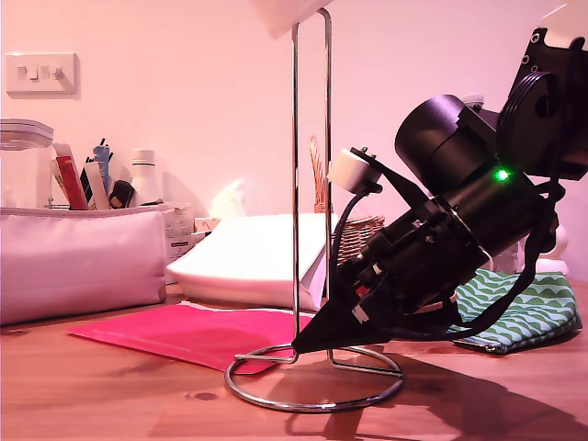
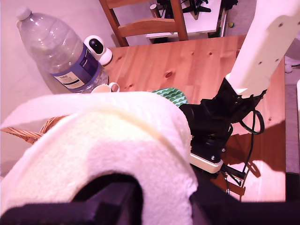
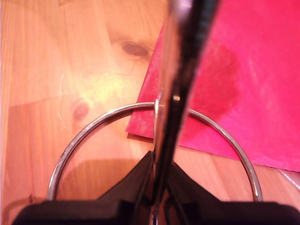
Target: Insert the paper towel roll into the metallic stand.
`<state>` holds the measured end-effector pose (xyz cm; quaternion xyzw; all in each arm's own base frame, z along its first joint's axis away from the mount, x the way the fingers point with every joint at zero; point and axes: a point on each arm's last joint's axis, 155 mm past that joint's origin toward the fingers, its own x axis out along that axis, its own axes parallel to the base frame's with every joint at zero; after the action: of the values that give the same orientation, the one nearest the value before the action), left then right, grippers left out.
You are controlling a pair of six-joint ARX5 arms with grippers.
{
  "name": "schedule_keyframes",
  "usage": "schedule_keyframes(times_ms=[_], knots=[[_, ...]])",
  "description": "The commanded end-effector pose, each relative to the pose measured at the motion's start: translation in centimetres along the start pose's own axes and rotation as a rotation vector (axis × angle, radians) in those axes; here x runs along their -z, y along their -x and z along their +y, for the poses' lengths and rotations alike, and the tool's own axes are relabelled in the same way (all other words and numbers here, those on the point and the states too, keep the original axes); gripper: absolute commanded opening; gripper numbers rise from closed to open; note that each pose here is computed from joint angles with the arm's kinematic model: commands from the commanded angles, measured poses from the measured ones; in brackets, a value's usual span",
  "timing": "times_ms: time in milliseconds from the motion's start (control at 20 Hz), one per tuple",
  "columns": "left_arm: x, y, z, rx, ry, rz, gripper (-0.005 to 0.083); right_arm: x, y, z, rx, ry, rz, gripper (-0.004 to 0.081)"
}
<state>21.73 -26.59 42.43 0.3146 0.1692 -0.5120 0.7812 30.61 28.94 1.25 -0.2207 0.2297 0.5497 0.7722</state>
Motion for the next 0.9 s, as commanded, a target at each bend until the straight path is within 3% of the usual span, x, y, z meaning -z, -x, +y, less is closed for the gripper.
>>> schedule_keyframes(times_ms=[0, 450, 850], knots=[[1.5, -1.5, -0.2, 0.016, 0.027, 0.064, -0.0024, 3.3, -0.6, 0.5, -0.016, -0.047, 0.078, -0.0013], [1.2, 0.5, -0.2, -0.019, 0.063, 0.034, -0.0024, 3.4, -0.5, 0.2, -0.008, -0.052, 0.080, -0.0013], [1.3, 1.0, -0.3, -0.022, 0.065, 0.028, -0.0024, 4.7, 0.5, -1.7, 0.035, -0.099, 0.101, -0.0013]])
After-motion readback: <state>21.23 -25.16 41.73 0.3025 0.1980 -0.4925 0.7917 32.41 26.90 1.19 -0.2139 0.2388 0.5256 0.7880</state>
